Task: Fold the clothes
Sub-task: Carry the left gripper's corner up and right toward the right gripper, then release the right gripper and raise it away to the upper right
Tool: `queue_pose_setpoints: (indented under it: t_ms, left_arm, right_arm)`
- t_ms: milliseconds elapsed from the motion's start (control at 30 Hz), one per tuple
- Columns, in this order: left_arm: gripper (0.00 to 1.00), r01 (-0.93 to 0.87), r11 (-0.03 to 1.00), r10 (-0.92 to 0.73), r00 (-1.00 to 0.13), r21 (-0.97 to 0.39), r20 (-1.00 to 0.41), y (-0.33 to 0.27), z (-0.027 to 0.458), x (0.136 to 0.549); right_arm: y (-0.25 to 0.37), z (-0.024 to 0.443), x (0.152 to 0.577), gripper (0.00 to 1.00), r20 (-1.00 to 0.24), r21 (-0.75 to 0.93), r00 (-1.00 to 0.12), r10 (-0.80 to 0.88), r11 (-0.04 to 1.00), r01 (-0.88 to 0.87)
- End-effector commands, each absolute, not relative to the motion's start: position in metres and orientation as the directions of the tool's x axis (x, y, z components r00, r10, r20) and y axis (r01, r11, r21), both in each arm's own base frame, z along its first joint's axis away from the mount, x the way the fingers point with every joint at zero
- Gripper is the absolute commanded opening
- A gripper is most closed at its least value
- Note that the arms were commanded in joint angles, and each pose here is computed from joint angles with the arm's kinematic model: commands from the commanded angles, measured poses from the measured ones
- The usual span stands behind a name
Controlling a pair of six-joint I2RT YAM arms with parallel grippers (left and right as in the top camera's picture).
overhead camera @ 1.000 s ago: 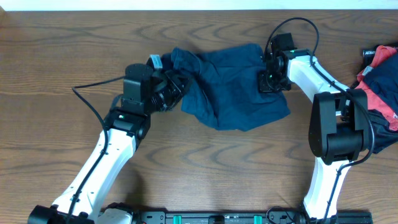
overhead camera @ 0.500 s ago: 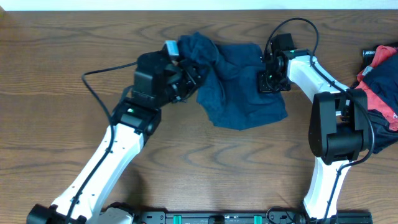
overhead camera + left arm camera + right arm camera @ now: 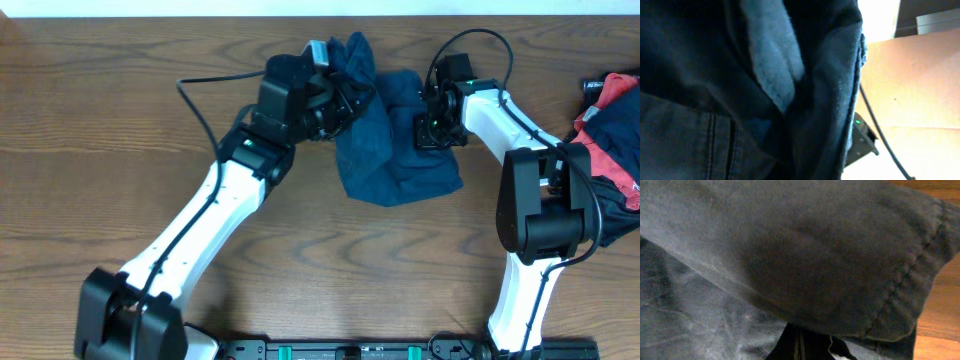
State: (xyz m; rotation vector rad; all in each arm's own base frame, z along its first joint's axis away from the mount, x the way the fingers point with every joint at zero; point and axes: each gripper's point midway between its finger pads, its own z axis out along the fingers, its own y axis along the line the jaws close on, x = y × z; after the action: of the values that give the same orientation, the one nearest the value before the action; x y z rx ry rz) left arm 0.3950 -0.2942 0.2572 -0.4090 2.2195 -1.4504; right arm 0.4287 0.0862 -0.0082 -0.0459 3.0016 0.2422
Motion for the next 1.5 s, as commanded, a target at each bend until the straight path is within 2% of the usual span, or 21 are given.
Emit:
queue_pose_setpoints:
  t_ms: [0, 433, 1133, 1300, 1467]
  left_arm:
    - [0.06, 0.009, 0.383, -0.455, -0.868, -0.924, -0.197, -0.313, 0.257, 0.396]
    - [0.06, 0.004, 0.398, -0.408, -0.895, -0.917, -0.181, -0.341, 0.224, 0.395]
    - [0.06, 0.072, 0.365, -0.406, -0.885, -0.928, -0.228, -0.358, 0.232, 0.396]
    - [0.06, 0.072, 0.366, -0.406, -0.885, -0.928, -0.228, -0.358, 0.232, 0.397]
    - [0.06, 0.069, 0.372, -0.408, -0.884, -0.926, -0.23, -0.357, 0.23, 0.397]
  right_arm:
    - [0.09, -0.078, 0.365, 0.01, 0.119, 0.126, -0.992, -0.043, 0.992, -0.028]
    - [0.085, -0.078, 0.364, 0.01, 0.127, 0.114, -0.991, -0.035, 0.993, -0.02]
    - [0.073, -0.077, 0.354, 0.01, 0.17, 0.085, -0.985, -0.016, 0.996, -0.001]
    - [0.074, -0.07, 0.361, 0.01, 0.146, 0.088, -0.989, -0.017, 0.996, -0.004]
    - [0.073, -0.043, 0.378, 0.07, 0.075, 0.082, -0.997, -0.025, 0.996, -0.018]
